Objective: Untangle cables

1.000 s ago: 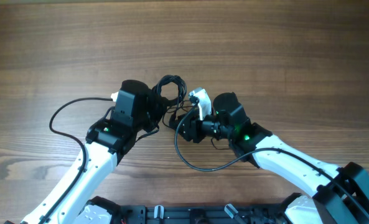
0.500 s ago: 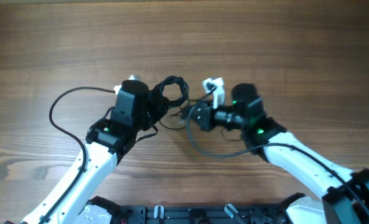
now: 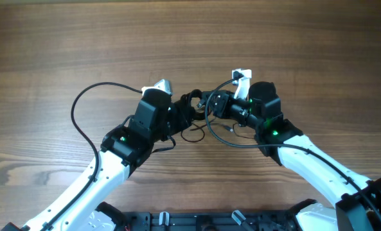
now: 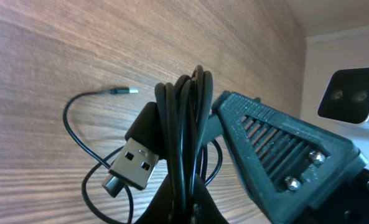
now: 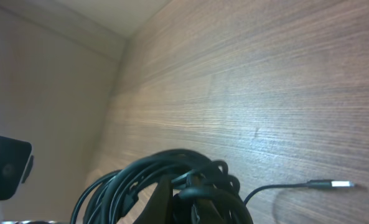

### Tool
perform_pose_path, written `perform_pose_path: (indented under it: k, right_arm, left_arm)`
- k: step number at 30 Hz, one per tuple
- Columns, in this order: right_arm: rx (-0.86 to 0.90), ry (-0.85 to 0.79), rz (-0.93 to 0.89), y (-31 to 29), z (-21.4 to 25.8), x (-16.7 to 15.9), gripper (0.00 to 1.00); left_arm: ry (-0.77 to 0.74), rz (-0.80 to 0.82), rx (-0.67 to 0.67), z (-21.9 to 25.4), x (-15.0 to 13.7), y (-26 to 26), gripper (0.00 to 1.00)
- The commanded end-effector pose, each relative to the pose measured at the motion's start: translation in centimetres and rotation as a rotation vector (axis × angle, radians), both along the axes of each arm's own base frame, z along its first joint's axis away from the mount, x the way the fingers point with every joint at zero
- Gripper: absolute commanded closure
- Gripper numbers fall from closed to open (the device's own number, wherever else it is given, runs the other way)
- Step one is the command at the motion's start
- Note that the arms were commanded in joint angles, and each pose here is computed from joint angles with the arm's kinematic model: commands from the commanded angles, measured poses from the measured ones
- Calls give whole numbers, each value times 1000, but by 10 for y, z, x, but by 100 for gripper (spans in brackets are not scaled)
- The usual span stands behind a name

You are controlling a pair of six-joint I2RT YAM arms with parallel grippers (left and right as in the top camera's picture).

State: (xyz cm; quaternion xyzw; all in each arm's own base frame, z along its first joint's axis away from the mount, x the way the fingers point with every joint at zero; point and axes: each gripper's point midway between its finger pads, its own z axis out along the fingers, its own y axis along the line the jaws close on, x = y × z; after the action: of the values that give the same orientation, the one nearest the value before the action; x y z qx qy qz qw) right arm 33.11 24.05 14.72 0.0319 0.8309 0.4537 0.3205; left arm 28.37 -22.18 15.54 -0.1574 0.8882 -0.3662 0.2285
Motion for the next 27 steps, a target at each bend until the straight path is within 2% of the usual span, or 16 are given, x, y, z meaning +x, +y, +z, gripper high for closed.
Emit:
perform_pose_path:
  k: [1,3,5,6,7,9,10,13,16,19,20,21,22,23,24,27]
  right_arm:
    - [-92,-105,45,13,1,-6,96]
    - [-141,-143,126,28,-4,-21,91]
    - [-164,-116,139,27,-12,-26,55]
    - [-170,-105,130,23,-14,-24,48]
    - [-168,-102,114,18,-13,-21,37]
    - [-128,-110,86,3,0,-12,7]
    - [-100,-112,74,-4,9,-9,0]
    - [-51,-150,38,-30,35,-2,0]
    - [-86,-53,-11,-51,18,-3,0]
    - [-121,7,1,-54,2,-11,2]
    - [-159,-33,42,-53,1,-14,2]
    - [-219,-110,108,-51,0,-17,11]
    - [-225,-134,146,-48,0,-20,37]
    - [-180,-112,170,-43,3,-25,54]
    - [-139,-94,196,-38,7,-30,60]
    - [6,-8,272,-23,19,-48,67]
  left_arm:
    - [68,48,-115,12,-4,-8,96]
    - [71,63,-142,15,-2,-10,96]
    - [68,75,-143,16,1,-7,96]
    - [67,86,-143,16,4,-3,96]
    - [67,104,-144,16,8,2,96]
    - [67,152,-147,15,18,17,96]
    - [70,169,-154,16,22,23,96]
    - [112,249,-208,17,32,40,96]
    - [96,266,-214,19,39,52,96]
    - [-28,108,-139,26,38,45,96]
    - [-110,-10,-103,31,35,37,96]
    - [-215,-181,-65,37,26,26,96]
    - [-300,-308,-30,40,18,19,96]
    - [-347,-358,7,40,16,18,96]
    - [-374,-379,28,40,16,18,96]
    - [-445,-435,83,40,16,18,96]
